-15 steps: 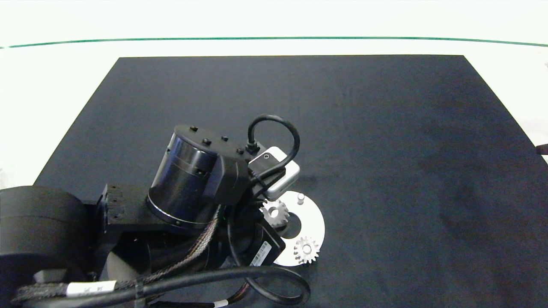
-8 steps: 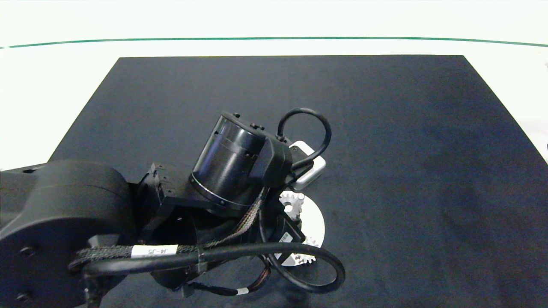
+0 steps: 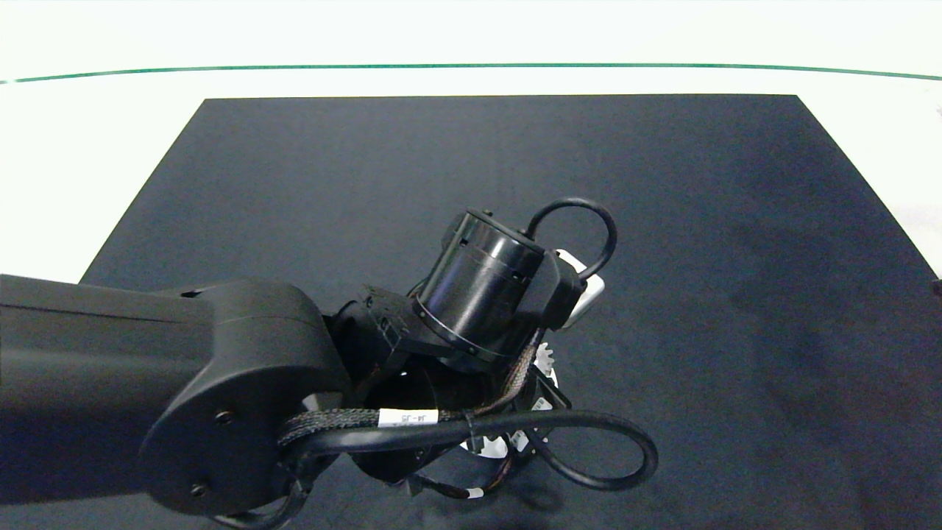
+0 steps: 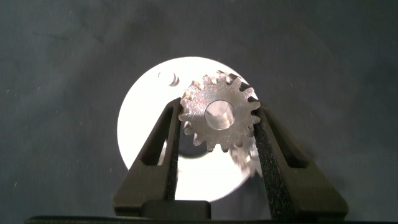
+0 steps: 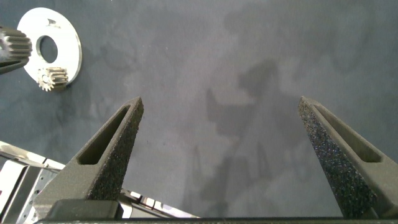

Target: Install three planetary gears onto the carrier pins

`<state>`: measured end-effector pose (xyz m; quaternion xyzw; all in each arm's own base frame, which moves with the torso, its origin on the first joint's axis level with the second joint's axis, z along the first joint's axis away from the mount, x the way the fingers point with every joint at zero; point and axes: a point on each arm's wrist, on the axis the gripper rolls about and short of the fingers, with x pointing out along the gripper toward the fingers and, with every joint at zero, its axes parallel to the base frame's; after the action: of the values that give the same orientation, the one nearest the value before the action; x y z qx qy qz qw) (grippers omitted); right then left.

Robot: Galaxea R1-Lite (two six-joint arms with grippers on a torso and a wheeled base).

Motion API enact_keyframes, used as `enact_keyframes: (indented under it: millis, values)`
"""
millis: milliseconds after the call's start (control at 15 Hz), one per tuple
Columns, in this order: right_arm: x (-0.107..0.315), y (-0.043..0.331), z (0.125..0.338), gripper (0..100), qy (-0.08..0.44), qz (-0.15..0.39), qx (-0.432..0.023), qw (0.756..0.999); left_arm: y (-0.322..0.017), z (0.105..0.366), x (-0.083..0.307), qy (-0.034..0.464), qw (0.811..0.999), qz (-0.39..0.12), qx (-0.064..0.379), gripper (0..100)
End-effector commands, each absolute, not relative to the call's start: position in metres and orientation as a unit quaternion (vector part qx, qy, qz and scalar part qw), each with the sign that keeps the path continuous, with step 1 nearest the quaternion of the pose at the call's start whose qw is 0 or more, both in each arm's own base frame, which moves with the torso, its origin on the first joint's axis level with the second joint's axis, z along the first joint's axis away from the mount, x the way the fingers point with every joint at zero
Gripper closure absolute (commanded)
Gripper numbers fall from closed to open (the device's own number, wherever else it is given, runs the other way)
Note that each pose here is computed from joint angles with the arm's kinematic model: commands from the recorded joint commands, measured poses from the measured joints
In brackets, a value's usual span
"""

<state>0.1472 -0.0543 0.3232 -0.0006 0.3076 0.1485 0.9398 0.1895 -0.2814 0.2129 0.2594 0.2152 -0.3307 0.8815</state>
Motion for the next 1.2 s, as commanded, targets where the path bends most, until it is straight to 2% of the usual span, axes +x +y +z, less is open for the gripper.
enact_keyframes:
  millis: [67,200,733,1200]
  values:
    - [0.147,-0.054,0.322,0,0.311,0.151,0.002,0.939,-0.294,0.2,0.2,0.224,0.879,-0.319,0.276,87]
    - [0.147,-0.054,0.322,0,0.311,0.151,0.002,0.939,-0.295,0.197,0.202,0.223,0.878,-0.311,0.288,87]
    - [0.147,-0.054,0.321,0,0.311,0.151,0.002,0.938,-0.297,0.209,0.219,0.201,0.887,-0.298,0.291,87]
    - [0.147,-0.054,0.321,0,0.309,0.157,0.005,0.938,-0.295,0.205,0.223,0.209,0.886,-0.292,0.295,87]
